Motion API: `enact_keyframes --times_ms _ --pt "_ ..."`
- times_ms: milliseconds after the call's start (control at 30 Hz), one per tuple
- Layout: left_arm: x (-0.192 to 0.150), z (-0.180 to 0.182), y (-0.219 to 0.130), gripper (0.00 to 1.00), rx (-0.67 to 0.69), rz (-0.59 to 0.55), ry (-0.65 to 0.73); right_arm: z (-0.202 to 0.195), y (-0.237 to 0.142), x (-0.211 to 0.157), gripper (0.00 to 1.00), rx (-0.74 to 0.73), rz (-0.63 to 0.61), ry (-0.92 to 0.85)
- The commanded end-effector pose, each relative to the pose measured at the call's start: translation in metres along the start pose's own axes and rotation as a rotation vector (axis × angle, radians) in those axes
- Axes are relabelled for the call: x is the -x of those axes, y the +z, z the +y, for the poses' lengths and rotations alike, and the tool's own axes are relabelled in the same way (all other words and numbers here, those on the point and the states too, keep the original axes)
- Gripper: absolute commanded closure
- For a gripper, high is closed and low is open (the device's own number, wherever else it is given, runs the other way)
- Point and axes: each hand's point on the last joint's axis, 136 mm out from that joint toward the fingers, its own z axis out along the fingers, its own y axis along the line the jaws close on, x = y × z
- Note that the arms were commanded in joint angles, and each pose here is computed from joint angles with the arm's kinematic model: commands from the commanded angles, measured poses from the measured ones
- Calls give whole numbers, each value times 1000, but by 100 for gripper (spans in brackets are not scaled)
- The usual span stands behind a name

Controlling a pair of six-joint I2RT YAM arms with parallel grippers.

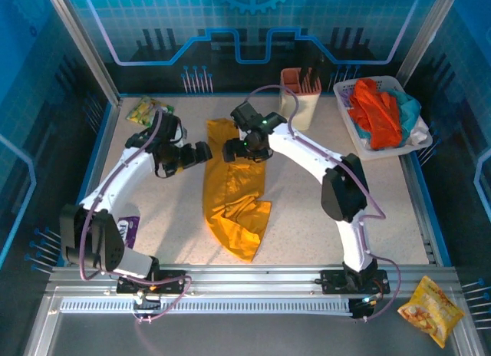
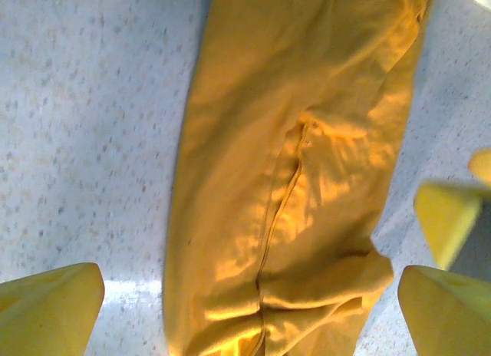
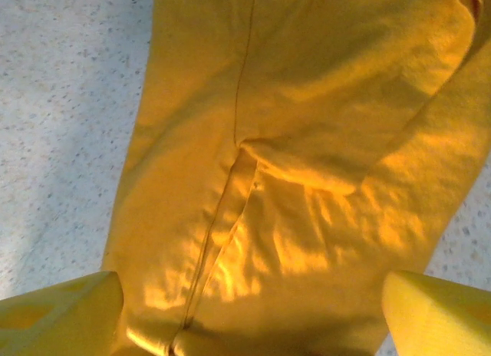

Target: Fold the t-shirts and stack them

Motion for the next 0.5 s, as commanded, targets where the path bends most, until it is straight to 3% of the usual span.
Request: enact_keyframes --times_ms 0,267,467 --pt "-19 10 -6 1 -13 -4 -37 -13 15 -4 12 -65 70 -26" --pt "-67 35 4 1 -19 53 -103 -37 75 13 16 -119 108 60" --pt "-99 36 17 1 -66 161 -130 -56 102 27 16 -169 97 69"
